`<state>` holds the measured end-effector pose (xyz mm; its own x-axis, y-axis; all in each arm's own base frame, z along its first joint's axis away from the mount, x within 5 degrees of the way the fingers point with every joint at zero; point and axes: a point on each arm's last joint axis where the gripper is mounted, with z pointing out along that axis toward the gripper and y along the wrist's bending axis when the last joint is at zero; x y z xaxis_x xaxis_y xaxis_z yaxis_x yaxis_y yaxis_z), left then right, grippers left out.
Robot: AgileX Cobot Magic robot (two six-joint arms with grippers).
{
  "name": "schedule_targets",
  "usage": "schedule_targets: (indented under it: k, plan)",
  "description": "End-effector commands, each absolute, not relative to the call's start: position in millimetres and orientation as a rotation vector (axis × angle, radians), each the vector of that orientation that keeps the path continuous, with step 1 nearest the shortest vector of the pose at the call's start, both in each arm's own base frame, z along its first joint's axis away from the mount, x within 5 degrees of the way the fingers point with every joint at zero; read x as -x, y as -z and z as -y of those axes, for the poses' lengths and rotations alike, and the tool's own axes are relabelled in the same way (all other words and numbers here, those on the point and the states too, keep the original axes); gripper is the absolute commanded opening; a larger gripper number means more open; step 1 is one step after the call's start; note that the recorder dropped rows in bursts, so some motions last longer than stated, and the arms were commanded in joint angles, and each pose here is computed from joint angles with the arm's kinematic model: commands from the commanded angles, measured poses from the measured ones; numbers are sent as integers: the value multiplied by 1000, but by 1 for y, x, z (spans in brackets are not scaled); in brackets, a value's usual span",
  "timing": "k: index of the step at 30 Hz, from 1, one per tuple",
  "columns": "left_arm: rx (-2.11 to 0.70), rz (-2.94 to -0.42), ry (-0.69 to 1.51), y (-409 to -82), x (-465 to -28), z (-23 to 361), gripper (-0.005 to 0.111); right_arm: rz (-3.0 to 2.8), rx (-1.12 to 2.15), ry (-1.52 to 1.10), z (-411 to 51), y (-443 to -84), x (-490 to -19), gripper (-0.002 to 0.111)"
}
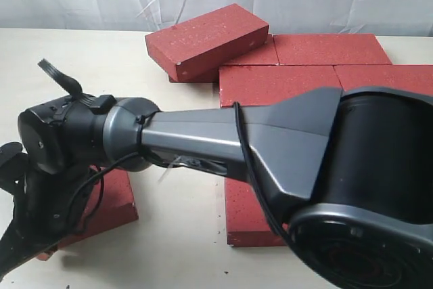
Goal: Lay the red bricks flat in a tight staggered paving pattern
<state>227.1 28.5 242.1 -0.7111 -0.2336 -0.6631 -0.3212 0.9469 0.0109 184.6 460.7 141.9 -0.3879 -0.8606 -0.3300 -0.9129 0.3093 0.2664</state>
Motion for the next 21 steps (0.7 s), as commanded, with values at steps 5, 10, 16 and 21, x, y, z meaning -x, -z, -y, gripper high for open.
schedule_targets:
  k: [5,10,16,21]
  plan:
    - [392,-2374,-153,-242,-227,-29,0,-2480,1645,-367,-435,-163,-211,-1]
    - [408,-2375,-139,-242,-227,-28,0,-2546,1557,-287,-416,-165,-240,-1]
    - [397,-2379,-113,-242,-227,-26,0,-2620,1402,-266,-382,-173,-287,-1]
    - [344,-2336,-81,-243,-233,-23,0,-2636,1368,-203,-344,-198,-315,-1]
